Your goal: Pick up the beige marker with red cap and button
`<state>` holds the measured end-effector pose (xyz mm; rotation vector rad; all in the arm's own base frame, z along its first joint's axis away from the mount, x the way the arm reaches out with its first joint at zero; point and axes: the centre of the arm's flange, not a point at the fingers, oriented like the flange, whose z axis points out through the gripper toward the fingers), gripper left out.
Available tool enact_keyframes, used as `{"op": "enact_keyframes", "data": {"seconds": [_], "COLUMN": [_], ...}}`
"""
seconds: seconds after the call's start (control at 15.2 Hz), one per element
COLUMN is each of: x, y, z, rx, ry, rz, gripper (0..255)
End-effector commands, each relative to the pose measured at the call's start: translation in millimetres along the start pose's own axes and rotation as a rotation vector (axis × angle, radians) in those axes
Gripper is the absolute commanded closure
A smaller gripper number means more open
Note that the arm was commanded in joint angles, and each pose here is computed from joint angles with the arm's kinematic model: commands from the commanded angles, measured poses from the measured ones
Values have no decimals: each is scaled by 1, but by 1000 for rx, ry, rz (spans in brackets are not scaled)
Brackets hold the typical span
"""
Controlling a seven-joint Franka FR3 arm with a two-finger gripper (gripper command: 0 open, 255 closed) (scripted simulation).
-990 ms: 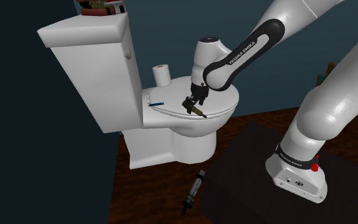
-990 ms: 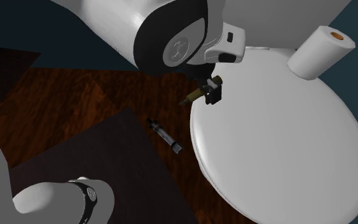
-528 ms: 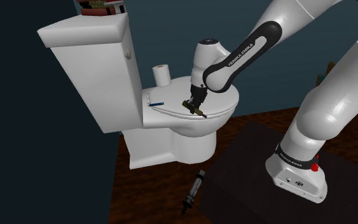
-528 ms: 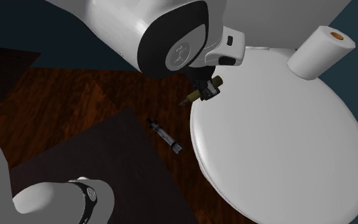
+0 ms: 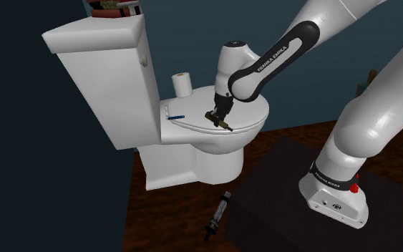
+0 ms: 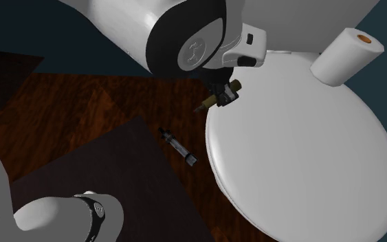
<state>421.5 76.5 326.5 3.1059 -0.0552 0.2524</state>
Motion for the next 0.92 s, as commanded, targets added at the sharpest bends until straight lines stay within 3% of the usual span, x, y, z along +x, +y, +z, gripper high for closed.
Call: {"op": "enact_keyframes", "data": {"seconds": [0.0,0.86], "x": [1,11], "y": [0,2], "z": [-11,-69], "rx": [0,0], "ry": [-1,-1], "rz": [0,0], "gripper": [255,255]}}
